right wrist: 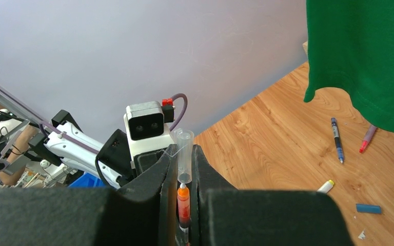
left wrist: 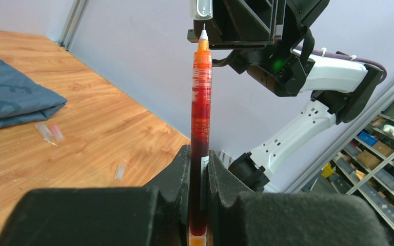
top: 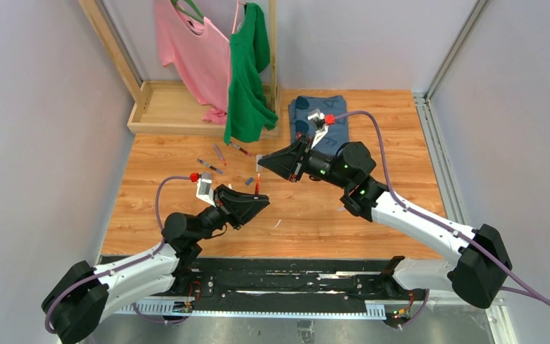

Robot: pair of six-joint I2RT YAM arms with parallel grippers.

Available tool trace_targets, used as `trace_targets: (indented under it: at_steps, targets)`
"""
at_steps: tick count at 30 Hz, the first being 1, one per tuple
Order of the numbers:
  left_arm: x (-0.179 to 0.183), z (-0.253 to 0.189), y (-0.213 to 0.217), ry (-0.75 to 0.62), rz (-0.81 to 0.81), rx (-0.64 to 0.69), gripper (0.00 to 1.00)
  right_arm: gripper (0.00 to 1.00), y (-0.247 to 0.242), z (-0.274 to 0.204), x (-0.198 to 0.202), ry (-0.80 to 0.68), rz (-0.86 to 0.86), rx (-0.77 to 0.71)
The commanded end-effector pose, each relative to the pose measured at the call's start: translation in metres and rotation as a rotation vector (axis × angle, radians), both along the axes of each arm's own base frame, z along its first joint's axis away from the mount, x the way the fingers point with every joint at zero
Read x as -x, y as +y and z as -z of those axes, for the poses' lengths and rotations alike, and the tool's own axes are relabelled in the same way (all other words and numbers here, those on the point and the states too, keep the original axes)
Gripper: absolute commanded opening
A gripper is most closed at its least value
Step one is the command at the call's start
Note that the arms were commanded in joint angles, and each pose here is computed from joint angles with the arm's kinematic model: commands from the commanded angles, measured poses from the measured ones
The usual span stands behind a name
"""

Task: Insert the pens into the pen caps
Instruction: Insert the pen cap onto the pen.

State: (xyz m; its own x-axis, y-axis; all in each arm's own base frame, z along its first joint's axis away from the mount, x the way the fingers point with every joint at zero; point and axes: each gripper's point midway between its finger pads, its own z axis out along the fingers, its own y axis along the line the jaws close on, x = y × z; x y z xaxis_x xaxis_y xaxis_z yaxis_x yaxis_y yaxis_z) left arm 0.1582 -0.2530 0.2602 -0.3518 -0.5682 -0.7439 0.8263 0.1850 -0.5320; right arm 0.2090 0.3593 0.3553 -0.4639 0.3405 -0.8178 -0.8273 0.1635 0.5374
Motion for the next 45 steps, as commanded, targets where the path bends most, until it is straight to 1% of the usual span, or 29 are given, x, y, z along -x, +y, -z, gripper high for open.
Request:
trace_targets:
  at_steps: [1,12,20,34,35,36,40,42,43,45]
  targets:
    - [-0.001,-0.017,0.001,-0.041,-0.006,0.027,0.0,0.01,0.001,-0.004,0.013,-0.024,-0.037,-0.017]
    - [-0.001,-0.017,0.001,-0.038,-0.008,0.029,0.0,0.01,0.002,0.003,0.02,-0.019,-0.071,-0.006]
    - [-0.001,-0.026,0.003,-0.051,-0.01,0.052,0.0,0.01,0.005,0.022,0.027,-0.011,-0.096,0.026]
    - [-0.007,-0.035,0.005,-0.054,-0.043,0.07,0.0,0.01,0.002,0.052,0.033,0.035,-0.054,0.077]
    - [-0.007,-0.034,0.004,-0.057,-0.04,0.065,0.0,0.02,0.001,0.054,0.032,0.035,-0.049,0.085]
    - [-0.006,-0.033,0.003,-0.059,-0.035,0.059,0.0,0.07,0.0,0.052,0.032,0.031,-0.042,0.088]
    - [-0.002,-0.028,0.002,-0.065,-0.018,0.043,0.0,0.39,-0.008,0.044,0.03,-0.007,-0.004,0.102]
    - [0.0,-0.026,0.003,-0.065,-0.013,0.038,0.0,0.51,-0.014,0.038,0.029,-0.034,0.013,0.102]
    - [0.0,-0.025,0.002,-0.063,-0.01,0.036,0.0,0.56,-0.017,0.036,0.029,-0.044,0.018,0.109]
    - [0.001,-0.022,0.002,-0.062,-0.006,0.025,0.0,0.6,-0.023,0.029,0.029,-0.07,0.018,0.115]
